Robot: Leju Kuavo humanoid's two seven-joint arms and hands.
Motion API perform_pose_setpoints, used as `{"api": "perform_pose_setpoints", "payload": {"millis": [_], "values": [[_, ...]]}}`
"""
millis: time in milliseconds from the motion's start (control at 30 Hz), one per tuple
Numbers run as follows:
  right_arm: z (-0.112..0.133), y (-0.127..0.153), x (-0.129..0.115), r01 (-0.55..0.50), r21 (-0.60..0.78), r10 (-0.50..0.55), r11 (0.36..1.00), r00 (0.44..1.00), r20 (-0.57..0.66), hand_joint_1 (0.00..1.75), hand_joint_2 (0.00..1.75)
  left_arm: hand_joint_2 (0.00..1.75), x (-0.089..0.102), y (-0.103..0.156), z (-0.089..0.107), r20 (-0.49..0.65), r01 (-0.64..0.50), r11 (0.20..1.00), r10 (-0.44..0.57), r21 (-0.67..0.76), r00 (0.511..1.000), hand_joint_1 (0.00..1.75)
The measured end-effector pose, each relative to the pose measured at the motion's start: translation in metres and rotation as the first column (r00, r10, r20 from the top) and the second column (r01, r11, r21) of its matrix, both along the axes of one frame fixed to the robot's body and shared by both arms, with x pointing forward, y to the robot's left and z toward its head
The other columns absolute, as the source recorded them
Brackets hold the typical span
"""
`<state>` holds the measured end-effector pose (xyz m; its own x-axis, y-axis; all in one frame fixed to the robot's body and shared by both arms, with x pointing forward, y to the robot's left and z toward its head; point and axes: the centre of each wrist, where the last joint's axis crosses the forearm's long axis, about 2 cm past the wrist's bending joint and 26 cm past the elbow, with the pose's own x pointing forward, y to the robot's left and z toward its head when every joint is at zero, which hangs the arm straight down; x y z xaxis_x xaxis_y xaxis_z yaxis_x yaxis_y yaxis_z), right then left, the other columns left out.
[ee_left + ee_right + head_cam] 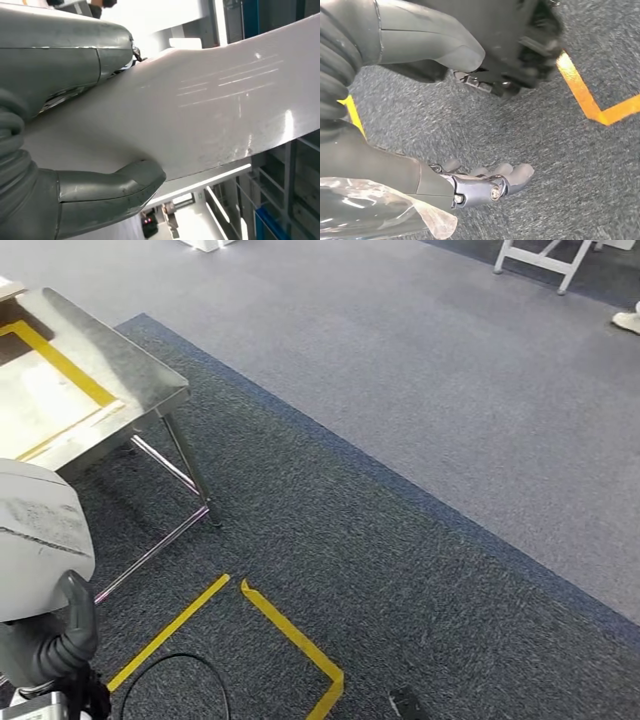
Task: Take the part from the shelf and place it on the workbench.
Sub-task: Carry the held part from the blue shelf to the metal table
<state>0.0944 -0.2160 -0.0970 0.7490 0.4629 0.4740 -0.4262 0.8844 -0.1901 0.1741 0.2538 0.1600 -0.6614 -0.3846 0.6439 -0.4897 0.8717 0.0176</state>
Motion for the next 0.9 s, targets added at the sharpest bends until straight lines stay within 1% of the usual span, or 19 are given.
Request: {"api": "perform_pose_setpoints", "payload": {"millis": [500,667,900], "values": [[-0.0011,-0.0014,-0.0043,-0.01,-0.006,0.01,1.0,1.0,0.0,0.0,1.75,1.75,0.0023,0.0031,0.0008,-0.014,-0.009,1.0,0.009,0.013,1.0,1.75],[-0.0007,-0.0014,-0.0024,-0.014,-0.007,0.014,1.0,1.0,0.004,0.0,1.75,1.75,0.0039,0.0044,0.0016,-0.01,-0.015,1.0,0.015,0.011,1.0,1.75],[0.0,-0.0011,0.0008,-0.014,-0.004,0.014,1.0,1.0,0.014,0.0,1.75,1.75,0.0057,0.0048,0.0022,-0.019,0.002,1.0,-0.002,-0.008,1.0,1.75]]}}
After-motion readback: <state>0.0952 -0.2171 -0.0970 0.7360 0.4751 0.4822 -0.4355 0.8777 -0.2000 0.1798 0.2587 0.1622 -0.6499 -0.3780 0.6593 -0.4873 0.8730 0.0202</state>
